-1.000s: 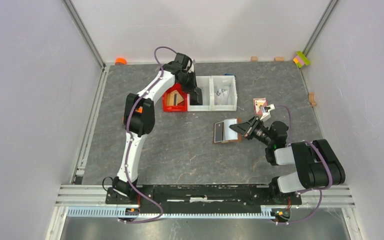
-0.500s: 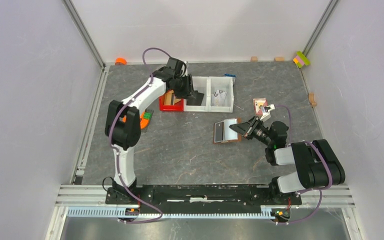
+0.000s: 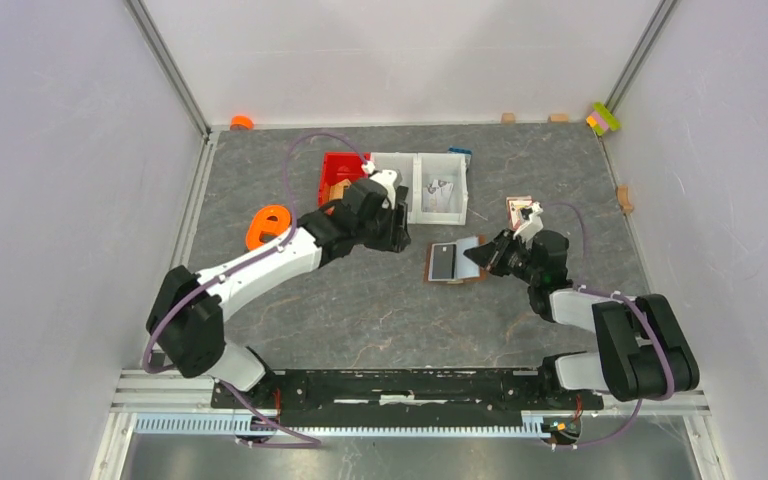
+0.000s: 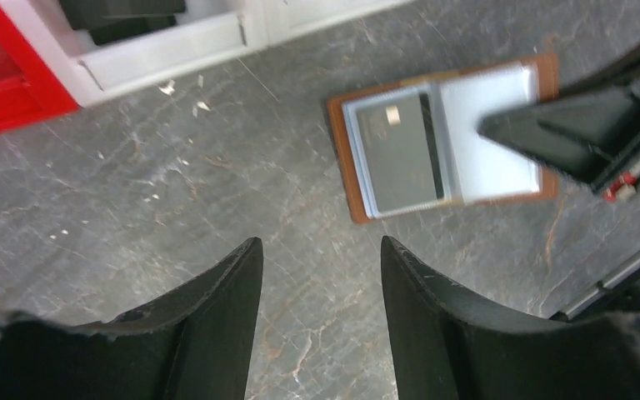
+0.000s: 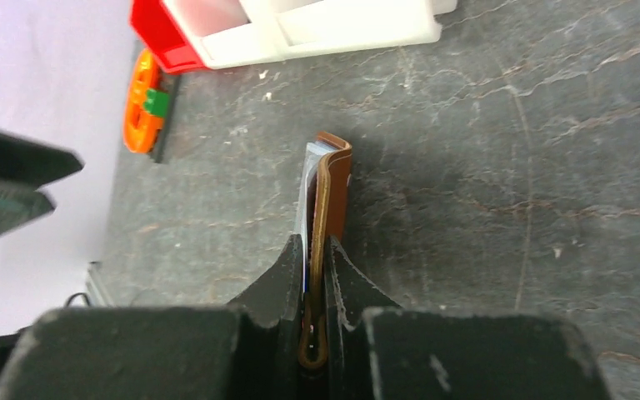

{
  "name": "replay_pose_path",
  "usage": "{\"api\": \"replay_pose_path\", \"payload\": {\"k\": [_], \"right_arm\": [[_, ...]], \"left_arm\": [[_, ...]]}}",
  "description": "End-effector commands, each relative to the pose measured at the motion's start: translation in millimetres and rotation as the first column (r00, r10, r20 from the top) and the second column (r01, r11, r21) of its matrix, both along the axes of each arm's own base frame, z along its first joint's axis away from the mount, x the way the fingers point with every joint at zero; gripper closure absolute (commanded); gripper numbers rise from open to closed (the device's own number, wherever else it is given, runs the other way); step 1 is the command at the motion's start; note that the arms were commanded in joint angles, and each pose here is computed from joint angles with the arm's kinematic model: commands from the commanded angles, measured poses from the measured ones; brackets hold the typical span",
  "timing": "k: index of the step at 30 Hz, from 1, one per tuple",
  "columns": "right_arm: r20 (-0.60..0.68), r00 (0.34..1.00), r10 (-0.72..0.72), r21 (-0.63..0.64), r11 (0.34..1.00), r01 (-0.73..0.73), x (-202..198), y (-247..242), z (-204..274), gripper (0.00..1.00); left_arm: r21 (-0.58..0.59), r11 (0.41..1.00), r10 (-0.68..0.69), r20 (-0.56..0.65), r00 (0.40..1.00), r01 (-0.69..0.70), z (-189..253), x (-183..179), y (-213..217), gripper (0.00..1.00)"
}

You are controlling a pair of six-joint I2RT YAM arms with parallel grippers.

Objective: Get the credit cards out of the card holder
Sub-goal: Remove the credit card from the card holder.

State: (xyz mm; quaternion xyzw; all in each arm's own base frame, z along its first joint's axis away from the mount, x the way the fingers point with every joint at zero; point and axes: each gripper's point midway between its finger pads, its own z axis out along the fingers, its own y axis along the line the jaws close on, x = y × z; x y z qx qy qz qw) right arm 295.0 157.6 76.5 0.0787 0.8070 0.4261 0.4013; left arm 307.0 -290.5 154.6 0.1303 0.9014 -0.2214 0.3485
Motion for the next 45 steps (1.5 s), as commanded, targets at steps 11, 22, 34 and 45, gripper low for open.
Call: {"api": "replay_pose_path", "payload": {"k": [11, 22, 34, 45], "right_arm": [[-0.063, 0.996, 0.057, -0.335, 0.939, -0.075, 12.8, 7.6, -41.9, 0.62], [-0.074, 0.986, 0.147, -0.44, 0.883, -0.164, -6.1, 20.1, -48.4, 0.34], [-0.1, 0.984, 0.149, -0.58, 0.795, -0.179, -8.8, 23.2, -55.2, 0.31], [0.125, 0.979, -0.162, -0.681, 0.704, 0.203, 13.7, -32.2, 11.2, 0.02]], "left_arm": [[0.146, 0.975, -0.146, -0.149, 0.978, 0.168, -109.6, -25.1, -30.4, 0.45], [0.118, 0.97, -0.179, -0.241, 0.954, 0.212, -140.1, -30.2, -42.7, 0.46], [0.036, 0.977, -0.191, -0.3, 0.935, 0.211, -149.2, -32.7, -48.6, 0.63], [0.001, 0.987, -0.153, -0.307, 0.939, 0.161, -145.3, -25.8, -37.6, 0.74]]}}
